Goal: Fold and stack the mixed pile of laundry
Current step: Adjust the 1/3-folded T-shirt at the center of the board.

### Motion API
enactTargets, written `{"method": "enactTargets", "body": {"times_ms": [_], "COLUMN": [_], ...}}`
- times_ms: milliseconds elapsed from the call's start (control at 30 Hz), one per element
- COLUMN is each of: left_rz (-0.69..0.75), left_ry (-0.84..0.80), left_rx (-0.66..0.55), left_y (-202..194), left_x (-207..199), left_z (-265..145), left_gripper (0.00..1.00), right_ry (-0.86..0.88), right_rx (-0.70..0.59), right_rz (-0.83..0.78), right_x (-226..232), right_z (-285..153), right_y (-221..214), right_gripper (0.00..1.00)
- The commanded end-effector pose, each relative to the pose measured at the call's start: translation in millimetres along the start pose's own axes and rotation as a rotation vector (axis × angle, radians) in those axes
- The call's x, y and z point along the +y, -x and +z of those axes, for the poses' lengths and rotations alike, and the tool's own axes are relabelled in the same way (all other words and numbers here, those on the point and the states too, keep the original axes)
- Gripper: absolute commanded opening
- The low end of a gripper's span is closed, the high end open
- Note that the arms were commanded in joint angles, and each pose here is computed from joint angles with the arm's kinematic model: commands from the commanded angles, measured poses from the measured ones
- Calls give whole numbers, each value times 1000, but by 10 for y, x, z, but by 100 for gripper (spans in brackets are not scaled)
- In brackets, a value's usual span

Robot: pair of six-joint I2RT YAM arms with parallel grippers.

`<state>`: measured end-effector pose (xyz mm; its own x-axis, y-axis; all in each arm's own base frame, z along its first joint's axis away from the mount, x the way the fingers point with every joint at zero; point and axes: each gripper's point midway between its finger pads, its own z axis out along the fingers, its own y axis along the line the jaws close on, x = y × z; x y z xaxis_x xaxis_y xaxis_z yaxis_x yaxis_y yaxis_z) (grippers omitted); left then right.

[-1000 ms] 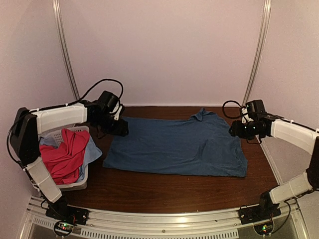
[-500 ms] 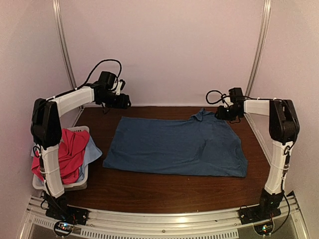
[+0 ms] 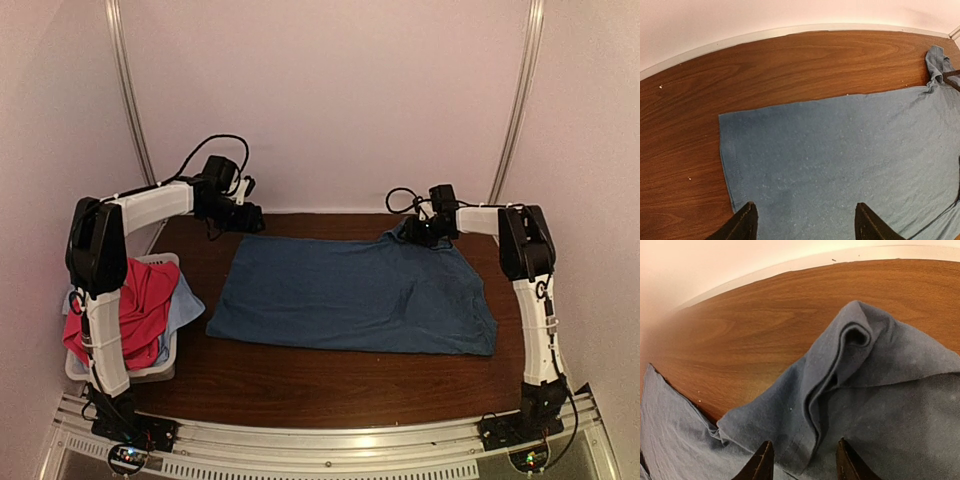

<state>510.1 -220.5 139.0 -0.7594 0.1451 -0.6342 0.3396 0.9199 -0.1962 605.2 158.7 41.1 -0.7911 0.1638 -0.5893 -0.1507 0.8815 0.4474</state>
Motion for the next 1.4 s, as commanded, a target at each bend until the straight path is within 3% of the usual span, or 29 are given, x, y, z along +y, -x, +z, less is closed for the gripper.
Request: {"method": "enactTargets", "body": {"times_ms": [0,300,667,900,1067,1367], "left_rz": [-5,-10,-6,-7,-10,-23], "left_ry": [-20,-3,2,9,10,10], "left_rx": [-45,-45,-44,-45,-42,-19], "left_y": [110,99,93,95,80,32], "left_x": [-64,-34,-25,-13,-4,44], "left_z": [-137,-141,-144,-146,-104,89], "left_gripper": [68,68,68,68,68,68], "right_ry": [23,58,-3,169,280,445], "right_rx": [-44,-27,24,-18,-122,-171], "right_rz": [13,39,53,90,114,237], "right_x": [98,118,75,380,558,543], "right_z": [17,161,187,181,149,449], "right_y": [198,191,15,154,494,758], "right_gripper": [43,30,30,0,0,4]}}
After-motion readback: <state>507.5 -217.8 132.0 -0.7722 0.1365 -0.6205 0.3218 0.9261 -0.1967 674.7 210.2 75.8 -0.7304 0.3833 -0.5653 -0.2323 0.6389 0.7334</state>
